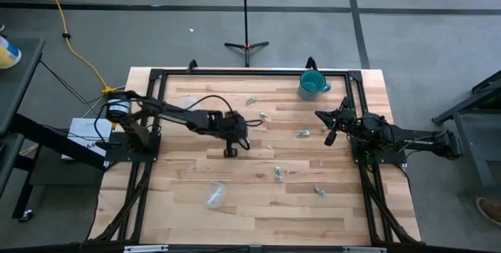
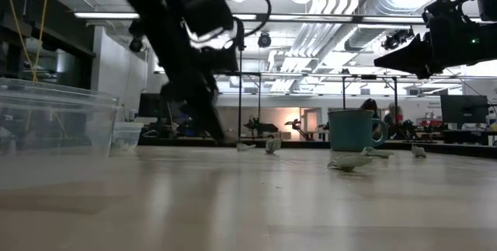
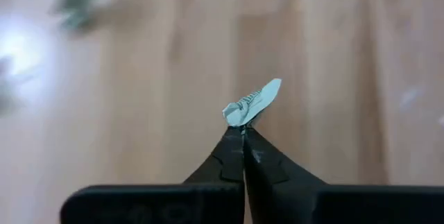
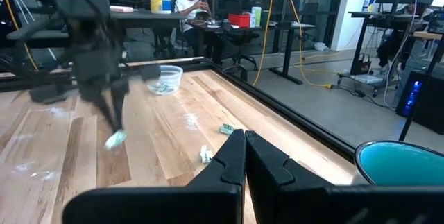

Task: Pick and place Stevia / Truvia into bins
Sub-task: Put the stevia packet into the top transparent container

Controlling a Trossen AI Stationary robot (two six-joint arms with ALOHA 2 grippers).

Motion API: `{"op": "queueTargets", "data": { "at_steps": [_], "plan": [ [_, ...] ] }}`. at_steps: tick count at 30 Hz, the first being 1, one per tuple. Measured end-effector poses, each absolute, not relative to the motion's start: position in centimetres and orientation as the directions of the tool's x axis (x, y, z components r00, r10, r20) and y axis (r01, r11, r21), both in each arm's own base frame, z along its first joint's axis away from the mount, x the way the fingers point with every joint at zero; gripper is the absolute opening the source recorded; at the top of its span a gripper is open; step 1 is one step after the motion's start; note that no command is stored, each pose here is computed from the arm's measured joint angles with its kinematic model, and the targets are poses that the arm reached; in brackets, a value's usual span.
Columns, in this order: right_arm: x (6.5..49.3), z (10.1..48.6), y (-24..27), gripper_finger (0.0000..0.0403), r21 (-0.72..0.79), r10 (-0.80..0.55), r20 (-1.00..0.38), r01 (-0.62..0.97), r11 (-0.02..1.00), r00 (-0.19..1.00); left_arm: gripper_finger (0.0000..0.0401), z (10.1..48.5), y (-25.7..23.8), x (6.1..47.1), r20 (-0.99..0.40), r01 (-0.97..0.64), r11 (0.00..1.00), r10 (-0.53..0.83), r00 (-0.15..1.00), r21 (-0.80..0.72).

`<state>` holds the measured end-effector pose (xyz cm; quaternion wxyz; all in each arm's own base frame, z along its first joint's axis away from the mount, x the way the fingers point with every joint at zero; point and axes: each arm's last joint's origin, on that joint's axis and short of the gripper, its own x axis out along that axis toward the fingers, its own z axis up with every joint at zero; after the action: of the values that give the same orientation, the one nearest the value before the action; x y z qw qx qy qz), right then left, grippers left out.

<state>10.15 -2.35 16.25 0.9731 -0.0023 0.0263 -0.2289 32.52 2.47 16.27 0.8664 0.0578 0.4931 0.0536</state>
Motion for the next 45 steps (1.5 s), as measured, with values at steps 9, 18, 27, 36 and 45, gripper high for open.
{"op": "queueTargets", "data": {
  "at_steps": [9,18,27,36,45],
  "plan": [
    [10.2,16.2,-2.4,0.0,-0.017,-0.445,-0.052,0.445,0.895,0.894,0.0036,21.6,3.4,27.7,-0.917,-0.168,0.92,0.377,0.127,0.355],
    [10.2,16.2,-2.4,0.0,-0.017,-0.445,-0.054,0.445,0.895,0.894,0.0032,22.9,7.3,23.2,-0.91,-0.37,0.836,0.406,-0.08,0.405],
    [10.2,16.2,-2.3,0.0,-0.018,-0.445,-0.055,0.445,0.896,0.894,0.0069,20.8,10.6,20.5,-0.92,-0.435,0.811,0.334,-0.204,0.391],
    [10.2,16.2,-2.3,0.0,-0.018,-0.445,-0.055,0.445,0.895,0.894,0.0095,20.5,12.1,19.6,-0.939,-0.499,0.796,0.276,-0.206,0.343],
    [10.2,16.2,-2.4,0.0,-0.018,-0.445,-0.055,0.445,0.895,0.894,0.0268,20.6,12.8,20.2,-0.935,-0.514,0.783,0.325,-0.142,0.35]
  ]
}}
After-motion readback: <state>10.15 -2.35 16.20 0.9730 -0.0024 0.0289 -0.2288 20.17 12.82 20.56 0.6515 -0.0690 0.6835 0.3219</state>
